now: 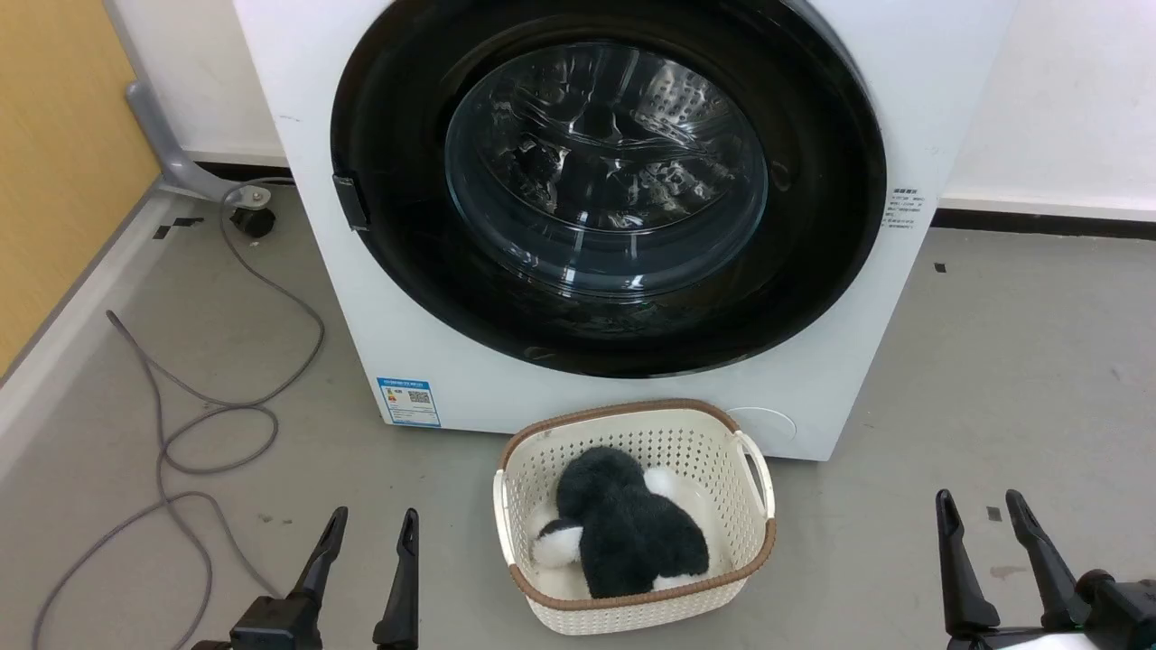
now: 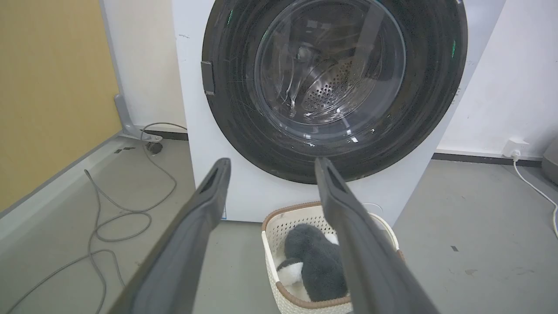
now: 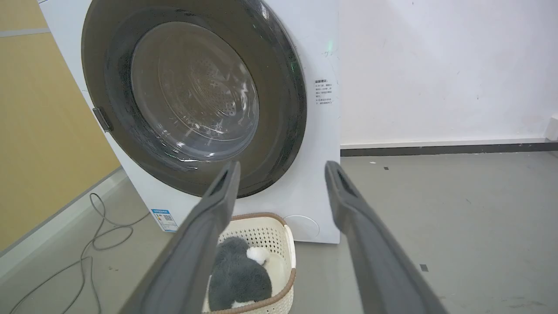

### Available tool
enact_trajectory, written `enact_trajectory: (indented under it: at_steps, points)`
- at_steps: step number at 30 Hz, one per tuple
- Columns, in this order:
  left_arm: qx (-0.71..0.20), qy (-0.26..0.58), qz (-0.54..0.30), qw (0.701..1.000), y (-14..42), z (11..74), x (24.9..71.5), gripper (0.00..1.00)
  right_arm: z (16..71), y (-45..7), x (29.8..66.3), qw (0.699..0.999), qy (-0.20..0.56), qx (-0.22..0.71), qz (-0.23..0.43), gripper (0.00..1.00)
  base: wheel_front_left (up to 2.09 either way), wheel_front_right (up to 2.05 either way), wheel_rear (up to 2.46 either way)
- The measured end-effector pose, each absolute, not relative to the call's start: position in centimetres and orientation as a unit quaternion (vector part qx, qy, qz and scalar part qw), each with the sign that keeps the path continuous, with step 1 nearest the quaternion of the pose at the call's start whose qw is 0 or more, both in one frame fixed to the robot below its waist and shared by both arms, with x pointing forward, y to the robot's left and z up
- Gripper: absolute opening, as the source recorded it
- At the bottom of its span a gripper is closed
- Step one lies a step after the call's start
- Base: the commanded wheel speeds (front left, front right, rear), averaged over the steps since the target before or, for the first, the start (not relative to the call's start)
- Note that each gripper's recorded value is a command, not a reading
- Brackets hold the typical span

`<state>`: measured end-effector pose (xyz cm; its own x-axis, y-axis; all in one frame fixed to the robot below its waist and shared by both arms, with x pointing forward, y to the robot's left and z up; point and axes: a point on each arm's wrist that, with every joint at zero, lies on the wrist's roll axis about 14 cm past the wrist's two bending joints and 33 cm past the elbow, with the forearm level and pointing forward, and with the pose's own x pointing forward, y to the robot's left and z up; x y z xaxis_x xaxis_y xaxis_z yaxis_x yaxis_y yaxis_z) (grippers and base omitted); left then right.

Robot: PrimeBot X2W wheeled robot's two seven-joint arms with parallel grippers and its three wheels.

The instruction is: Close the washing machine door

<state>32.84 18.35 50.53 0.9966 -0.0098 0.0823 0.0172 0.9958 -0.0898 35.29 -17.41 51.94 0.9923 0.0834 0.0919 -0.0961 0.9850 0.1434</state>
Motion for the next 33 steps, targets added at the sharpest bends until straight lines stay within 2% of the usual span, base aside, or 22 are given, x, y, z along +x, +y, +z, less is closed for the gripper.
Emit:
enact_trajectory:
  at_steps: [1, 33]
  points:
    - [-0.046, -0.041, -0.006, 0.998, 18.37, 50.5, 32.83, 0.0, 51.95, -17.4, 35.3, 0.995, -0.043, 0.074, 0.045, 0.0, 0.0, 0.0, 0.0]
    - [-0.035, -0.02, -0.011, 0.999, 17.99, 50.21, 33.44, 0.0, 51.54, -17.14, 35.42, 0.997, -0.025, 0.054, 0.05, 0.0, 0.0, 0.0, 0.0]
